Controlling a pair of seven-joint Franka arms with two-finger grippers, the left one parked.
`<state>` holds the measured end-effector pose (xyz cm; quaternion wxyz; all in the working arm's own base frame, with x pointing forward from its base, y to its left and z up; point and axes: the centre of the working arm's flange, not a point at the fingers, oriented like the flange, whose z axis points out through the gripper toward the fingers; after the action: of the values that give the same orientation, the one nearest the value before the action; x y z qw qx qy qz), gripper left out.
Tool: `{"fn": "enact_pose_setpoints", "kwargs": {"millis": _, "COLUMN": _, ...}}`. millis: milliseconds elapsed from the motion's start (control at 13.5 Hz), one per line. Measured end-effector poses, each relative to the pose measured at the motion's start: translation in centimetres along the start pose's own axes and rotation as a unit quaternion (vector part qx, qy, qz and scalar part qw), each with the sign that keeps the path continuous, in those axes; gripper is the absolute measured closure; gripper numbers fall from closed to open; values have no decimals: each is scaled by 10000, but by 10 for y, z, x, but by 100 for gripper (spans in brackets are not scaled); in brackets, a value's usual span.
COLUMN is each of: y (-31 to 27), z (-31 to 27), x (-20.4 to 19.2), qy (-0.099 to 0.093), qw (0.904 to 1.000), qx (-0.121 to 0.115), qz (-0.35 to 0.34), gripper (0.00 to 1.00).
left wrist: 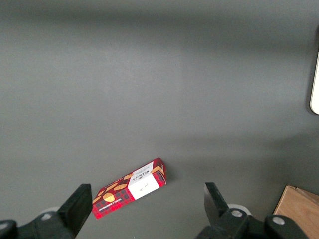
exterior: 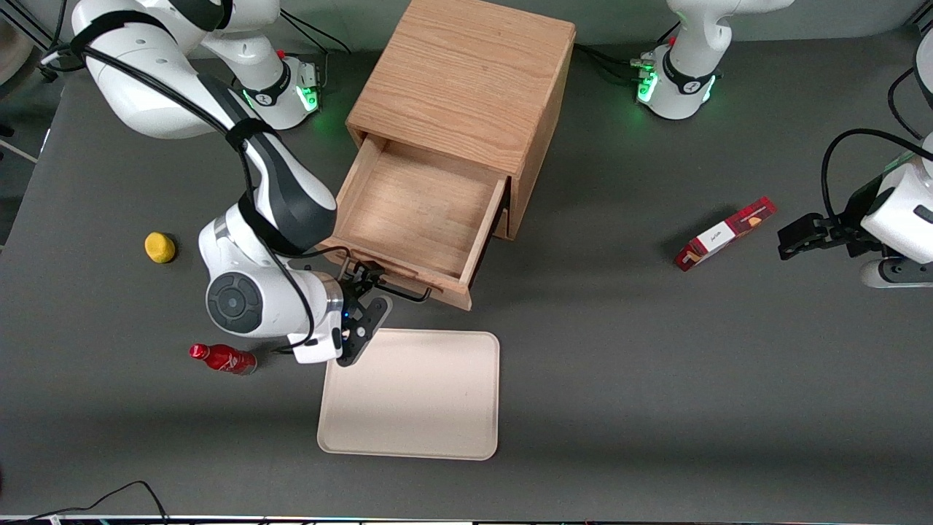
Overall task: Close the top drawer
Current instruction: 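Push the drawer front with the right gripper into the cabinet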
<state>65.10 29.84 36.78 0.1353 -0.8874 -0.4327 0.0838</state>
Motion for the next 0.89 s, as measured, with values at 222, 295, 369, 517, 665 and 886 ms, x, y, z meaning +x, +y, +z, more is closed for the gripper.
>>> {"fn": "enact_pose_setpoints", "kwargs": {"millis": 222, "y": -16, "z": -1, "x": -1, "qy": 2, "qw": 10000, "qx": -7, "qz": 31, "gripper": 0}}
{"fn": "enact_pose_setpoints", "kwargs": {"millis": 295, "y": -22, "z": 1, "x": 0, "qy": 29, "qw": 10000, "qx": -27, "qz": 44, "gripper": 0}}
{"fn": "enact_pose_setpoints", "kwargs": {"millis": 369, "y": -28, "z": 5, "x": 0, "qy": 38, "qw": 10000, "qx": -37, "qz": 57, "gripper": 0}}
{"fn": "enact_pose_setpoints", "kwargs": {"millis": 517, "y": -40, "z": 12, "x": -1, "qy": -15, "qw": 10000, "qx": -26, "qz": 53, "gripper": 0}}
{"fn": "enact_pose_setpoints", "kwargs": {"millis": 665, "y": -53, "z": 15, "x": -2, "qy": -32, "qw": 10000, "qx": -13, "qz": 50, "gripper": 0}}
{"fn": "enact_pose_setpoints", "kwargs": {"millis": 886, "y": -73, "z": 18, "x": -4, "qy": -58, "qw": 10000, "qx": 58, "qz": 21, "gripper": 0}}
